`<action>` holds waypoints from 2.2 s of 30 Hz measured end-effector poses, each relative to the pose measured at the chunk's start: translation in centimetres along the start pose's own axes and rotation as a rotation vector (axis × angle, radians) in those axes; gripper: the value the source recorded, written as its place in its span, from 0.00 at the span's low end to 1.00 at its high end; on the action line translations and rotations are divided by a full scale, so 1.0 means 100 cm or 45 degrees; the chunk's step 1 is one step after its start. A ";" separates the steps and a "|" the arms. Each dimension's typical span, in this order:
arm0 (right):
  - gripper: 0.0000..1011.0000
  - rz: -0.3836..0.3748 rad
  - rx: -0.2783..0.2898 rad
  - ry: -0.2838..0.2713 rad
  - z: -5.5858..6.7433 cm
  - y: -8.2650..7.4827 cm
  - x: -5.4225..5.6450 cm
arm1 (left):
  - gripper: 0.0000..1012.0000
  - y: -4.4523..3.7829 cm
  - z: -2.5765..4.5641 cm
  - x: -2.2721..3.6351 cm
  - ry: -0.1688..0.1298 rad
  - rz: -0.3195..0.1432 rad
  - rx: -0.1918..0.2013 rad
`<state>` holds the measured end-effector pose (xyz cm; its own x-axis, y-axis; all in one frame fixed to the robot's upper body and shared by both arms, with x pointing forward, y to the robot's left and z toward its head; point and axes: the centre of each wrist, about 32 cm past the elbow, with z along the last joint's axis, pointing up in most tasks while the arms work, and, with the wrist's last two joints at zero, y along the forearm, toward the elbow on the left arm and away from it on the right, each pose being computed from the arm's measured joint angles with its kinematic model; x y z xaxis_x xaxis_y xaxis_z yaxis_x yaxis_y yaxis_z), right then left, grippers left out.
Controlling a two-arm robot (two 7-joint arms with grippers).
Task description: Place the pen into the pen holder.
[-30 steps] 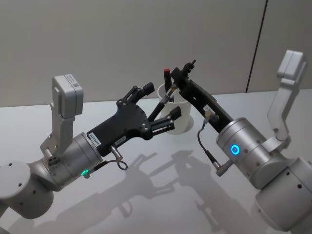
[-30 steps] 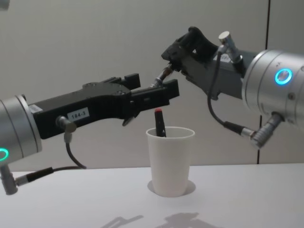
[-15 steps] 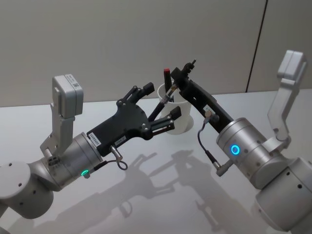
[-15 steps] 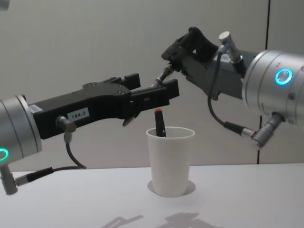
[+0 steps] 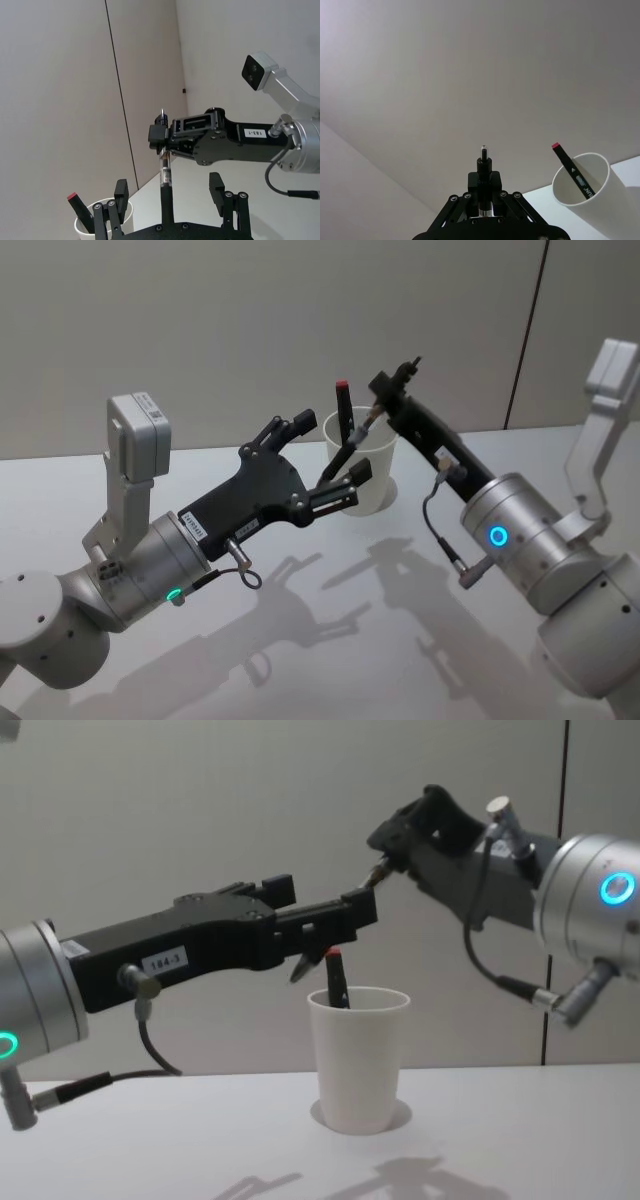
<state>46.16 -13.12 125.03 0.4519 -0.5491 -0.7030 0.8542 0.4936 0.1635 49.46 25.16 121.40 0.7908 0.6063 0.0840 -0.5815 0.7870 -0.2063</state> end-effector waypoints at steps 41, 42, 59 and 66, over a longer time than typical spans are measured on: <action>0.13 0.076 0.089 -0.353 0.039 0.046 0.051 | 0.99 0.0000 0.0000 0.0000 0.000 0.000 0.000; 0.13 0.082 0.085 -0.380 0.039 0.048 0.053 | 0.99 0.0000 0.0000 0.0000 0.000 0.000 0.000; 0.13 0.169 0.043 -0.611 0.029 0.075 0.067 | 0.99 0.0000 0.0000 0.0000 0.000 0.000 0.000; 0.13 0.185 0.038 -0.642 0.025 0.084 0.070 | 0.99 0.0000 0.0000 0.0000 0.000 0.000 0.000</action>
<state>57.12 -14.51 123.19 0.6278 -0.7364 -0.2521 0.7770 0.5735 0.2594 49.47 25.16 121.40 0.7908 0.6062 0.0840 -0.5814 0.7870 -0.2063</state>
